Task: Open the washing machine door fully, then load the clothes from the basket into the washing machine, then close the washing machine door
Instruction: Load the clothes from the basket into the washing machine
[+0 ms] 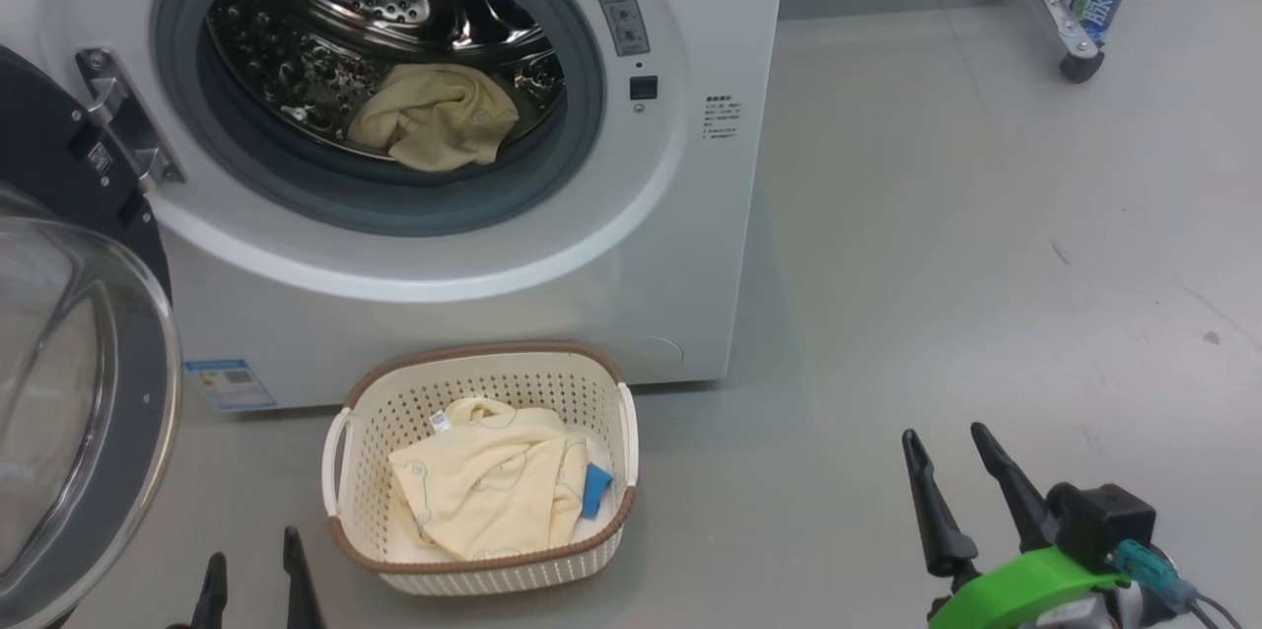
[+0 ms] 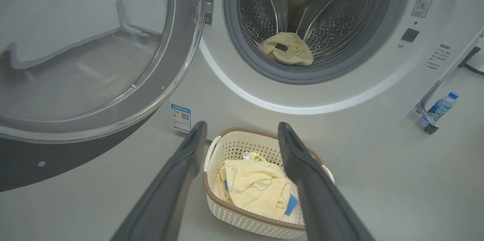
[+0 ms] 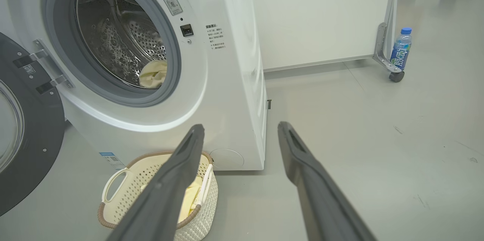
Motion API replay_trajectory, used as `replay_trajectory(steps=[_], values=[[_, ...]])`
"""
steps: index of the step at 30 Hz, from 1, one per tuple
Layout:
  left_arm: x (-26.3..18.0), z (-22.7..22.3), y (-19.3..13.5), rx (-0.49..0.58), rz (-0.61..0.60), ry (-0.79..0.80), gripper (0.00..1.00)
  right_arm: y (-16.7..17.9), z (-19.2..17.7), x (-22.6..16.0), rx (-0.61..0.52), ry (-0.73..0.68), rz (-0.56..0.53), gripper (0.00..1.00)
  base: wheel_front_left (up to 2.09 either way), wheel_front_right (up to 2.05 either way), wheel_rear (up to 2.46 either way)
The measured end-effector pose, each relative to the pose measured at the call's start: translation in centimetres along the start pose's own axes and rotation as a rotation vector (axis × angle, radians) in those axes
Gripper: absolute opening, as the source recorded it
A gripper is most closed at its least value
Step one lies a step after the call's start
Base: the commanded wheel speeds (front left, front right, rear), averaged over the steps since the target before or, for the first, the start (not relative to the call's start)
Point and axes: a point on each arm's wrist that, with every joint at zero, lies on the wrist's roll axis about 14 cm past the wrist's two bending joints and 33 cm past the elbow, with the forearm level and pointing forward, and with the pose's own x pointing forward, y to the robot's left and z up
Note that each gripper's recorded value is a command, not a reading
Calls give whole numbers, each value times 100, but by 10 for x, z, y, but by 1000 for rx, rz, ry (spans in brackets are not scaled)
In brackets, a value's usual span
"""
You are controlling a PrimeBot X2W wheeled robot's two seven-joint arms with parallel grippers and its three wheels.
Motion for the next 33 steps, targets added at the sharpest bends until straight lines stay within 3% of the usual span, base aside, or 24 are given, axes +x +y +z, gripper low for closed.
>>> replay_trajectory(steps=[11,19,33], values=[[2,-4,-4,1,-14,15,100,2,-2,-2,-2,8,6,100,0,0,0],[7,-35,-9,11,-49,116,100,-9,-13,-4,5,46,-33,100,0,0,0],[69,-81,-40,53,-191,242,100,-31,-30,21,50,106,-105,100,0,0,0]])
